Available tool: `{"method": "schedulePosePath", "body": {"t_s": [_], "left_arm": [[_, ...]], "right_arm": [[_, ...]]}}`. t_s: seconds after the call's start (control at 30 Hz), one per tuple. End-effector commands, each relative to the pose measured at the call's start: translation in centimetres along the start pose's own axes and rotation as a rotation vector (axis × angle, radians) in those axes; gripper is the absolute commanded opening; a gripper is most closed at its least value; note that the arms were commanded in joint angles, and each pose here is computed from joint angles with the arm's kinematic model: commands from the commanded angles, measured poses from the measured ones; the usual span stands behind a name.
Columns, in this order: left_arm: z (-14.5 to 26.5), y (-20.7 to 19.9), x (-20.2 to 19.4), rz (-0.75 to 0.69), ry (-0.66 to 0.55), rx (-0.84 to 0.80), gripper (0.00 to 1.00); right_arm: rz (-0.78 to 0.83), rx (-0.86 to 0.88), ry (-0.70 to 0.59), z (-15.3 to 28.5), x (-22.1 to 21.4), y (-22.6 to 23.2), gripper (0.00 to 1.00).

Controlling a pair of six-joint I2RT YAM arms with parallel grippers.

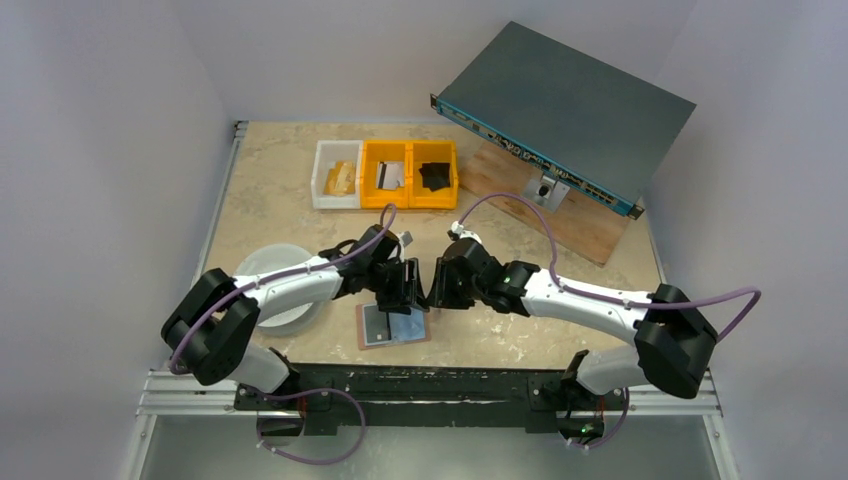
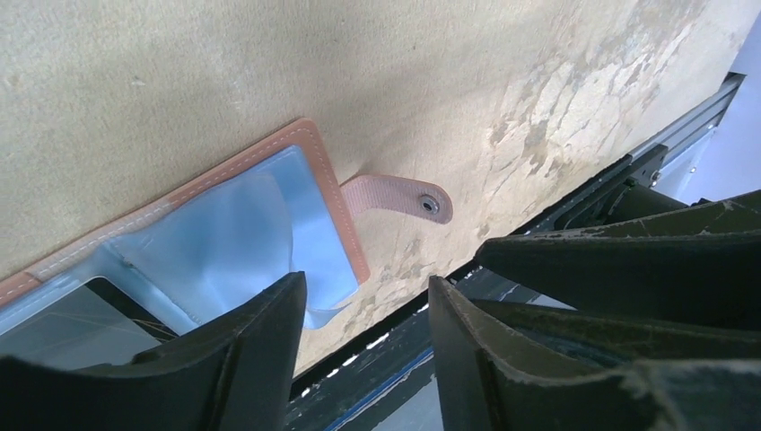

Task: Take the credit cards out of the card holder
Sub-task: Remove the credit card from the card holder.

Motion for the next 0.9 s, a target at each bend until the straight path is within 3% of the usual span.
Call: {"method": "schedulePosePath", "body": {"t_s": [0.0,0.27,0.43,0.87], "left_arm": [[2.0,-3.1,2.2,-0.057,-0.092,-0.103,0.55],[3.9,-2.7,2.7,-0.065,-0.142,-0.107,0.63],[5.4,-0.8,2.4,-0.027,-0.188,-0.008,0.63],[7.0,6.9,-1.2,0.131,-0.252,0.254,0.32]], "right_arm": [[0.014,0.004,-0.053,0.3,1.0,0.7,0.3],[0.019,0.017,-0.037,0.1,0.9,1.0,0.3],[0.039,0.034,-0.034,0.1,0.9,1.9,0.3],[0.078,0.226,0.133,-4.6,-1.5,6.5,0.3]]}}
Point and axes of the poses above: each gripper's point midway between its finger pads, its own z axis back along the fingers, its own y axis along the line the jaws close on, x = y × z, the point moved 7 cm from there along z, back along the fingers, and after that the axes turned 4 degrees about -z, right-handed, at the moved point
